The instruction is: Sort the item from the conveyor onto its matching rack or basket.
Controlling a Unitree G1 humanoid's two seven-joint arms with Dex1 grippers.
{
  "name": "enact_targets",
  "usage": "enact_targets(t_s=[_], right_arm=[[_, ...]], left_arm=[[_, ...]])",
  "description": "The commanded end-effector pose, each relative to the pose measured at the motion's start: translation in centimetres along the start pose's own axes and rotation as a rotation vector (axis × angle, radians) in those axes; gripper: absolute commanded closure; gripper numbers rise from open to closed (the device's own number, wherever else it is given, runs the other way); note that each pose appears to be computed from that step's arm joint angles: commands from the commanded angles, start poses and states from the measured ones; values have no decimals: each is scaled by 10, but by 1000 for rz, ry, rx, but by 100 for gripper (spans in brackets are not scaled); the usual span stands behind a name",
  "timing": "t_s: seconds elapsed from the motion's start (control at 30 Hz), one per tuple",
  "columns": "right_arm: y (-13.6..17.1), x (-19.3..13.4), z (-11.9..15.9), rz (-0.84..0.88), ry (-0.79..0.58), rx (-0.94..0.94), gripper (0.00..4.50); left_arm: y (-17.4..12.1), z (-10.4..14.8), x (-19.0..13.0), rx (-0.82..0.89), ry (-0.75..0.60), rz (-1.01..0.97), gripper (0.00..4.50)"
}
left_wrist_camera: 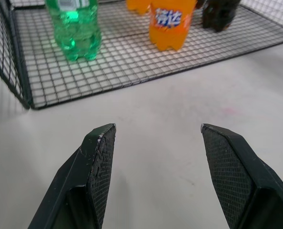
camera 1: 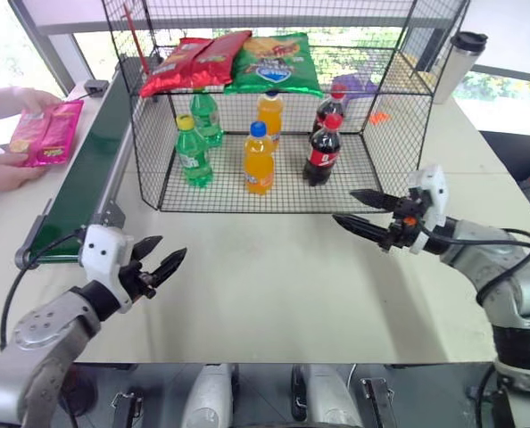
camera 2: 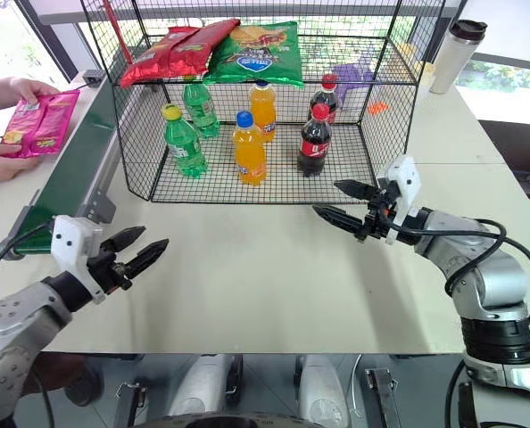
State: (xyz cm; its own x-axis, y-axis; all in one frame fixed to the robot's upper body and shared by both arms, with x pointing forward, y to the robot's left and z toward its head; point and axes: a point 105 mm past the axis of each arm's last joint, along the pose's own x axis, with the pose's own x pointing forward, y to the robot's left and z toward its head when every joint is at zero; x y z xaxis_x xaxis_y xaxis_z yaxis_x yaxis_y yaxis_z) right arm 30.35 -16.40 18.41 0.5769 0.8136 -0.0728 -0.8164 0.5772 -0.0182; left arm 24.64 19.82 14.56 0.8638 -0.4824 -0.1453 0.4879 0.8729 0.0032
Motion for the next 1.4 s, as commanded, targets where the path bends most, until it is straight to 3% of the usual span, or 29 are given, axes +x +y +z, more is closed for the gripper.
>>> enact_targets(t_s=[0.03, 0.5, 1.4], right_arm=[[8, 3, 8, 34, -28, -18, 68], [-4, 11, -6, -69, 25, -22, 68], [9, 22, -1, 23, -24, -24, 68]], left_arm=[[-1, 13, -3, 31, -29, -37, 154], [-2, 19, 8, 26, -71, -19, 154], [-2, 12, 17, 49, -43, 29, 154]])
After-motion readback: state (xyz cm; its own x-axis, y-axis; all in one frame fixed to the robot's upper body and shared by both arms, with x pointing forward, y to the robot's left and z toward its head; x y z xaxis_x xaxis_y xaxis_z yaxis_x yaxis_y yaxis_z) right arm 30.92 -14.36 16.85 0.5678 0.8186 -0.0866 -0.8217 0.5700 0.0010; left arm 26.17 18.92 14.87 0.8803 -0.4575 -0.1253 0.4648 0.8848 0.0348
